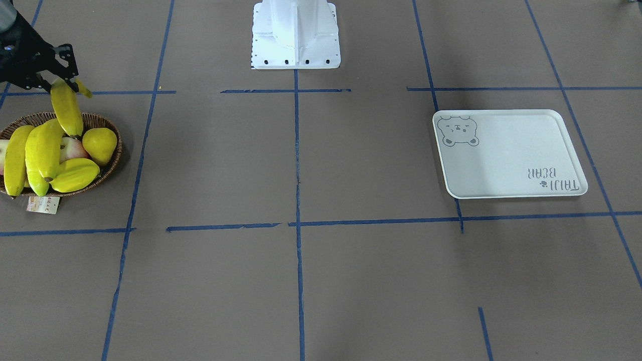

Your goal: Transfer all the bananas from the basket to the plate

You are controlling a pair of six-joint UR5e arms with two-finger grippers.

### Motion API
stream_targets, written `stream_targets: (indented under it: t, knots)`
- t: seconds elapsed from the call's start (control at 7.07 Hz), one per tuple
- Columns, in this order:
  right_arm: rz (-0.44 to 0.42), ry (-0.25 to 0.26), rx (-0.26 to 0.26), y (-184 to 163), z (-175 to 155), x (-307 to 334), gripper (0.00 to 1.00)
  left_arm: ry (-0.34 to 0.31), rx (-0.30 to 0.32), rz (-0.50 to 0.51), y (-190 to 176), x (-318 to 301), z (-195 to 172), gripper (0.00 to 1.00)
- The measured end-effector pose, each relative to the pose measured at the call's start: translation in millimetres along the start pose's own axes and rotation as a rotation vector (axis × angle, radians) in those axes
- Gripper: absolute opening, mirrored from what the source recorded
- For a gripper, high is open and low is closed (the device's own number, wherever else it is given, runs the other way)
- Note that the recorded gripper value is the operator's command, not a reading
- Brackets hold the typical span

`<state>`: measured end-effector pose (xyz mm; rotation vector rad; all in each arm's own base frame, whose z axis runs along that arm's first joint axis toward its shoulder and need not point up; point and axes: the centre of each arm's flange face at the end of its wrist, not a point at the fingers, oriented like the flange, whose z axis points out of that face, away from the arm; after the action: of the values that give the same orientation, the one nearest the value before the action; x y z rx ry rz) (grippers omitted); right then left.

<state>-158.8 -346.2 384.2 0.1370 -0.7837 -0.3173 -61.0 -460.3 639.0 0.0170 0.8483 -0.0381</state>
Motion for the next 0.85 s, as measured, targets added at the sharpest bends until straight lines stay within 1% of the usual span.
stream_targets:
  t: [0.14,0.28,0.42,0.57,0.71,0.85]
  knots:
    - [0.007,-0.013,0.005,-1.6,-25.4,-13.3,0.09,0.002,0.006,0.006,-1.1,2.8,-2.3,1.0]
    - [0.01,-0.055,0.019,-14.7,-41.0,-31.3,0.09,0.01,0.026,0.028,-3.7,10.9,-7.4,1.0]
    - [0.028,-0.107,0.04,-40.1,-49.2,-52.4,0.08,0.024,0.066,0.06,-8.8,26.8,-14.2,1.0]
    - [0.072,-0.15,0.063,-71.4,-53.3,-79.6,0.05,0.052,0.108,0.081,-15.9,53.5,-14.5,1.0]
    - [0.138,-0.199,0.078,-100.3,-56.6,-117.9,0.04,0.098,0.137,0.087,-23.6,92.5,-6.0,1.0]
    - [0.198,-0.249,0.084,-122.4,-60.0,-158.6,0.02,0.166,0.165,0.074,-32.7,145.6,3.5,0.99]
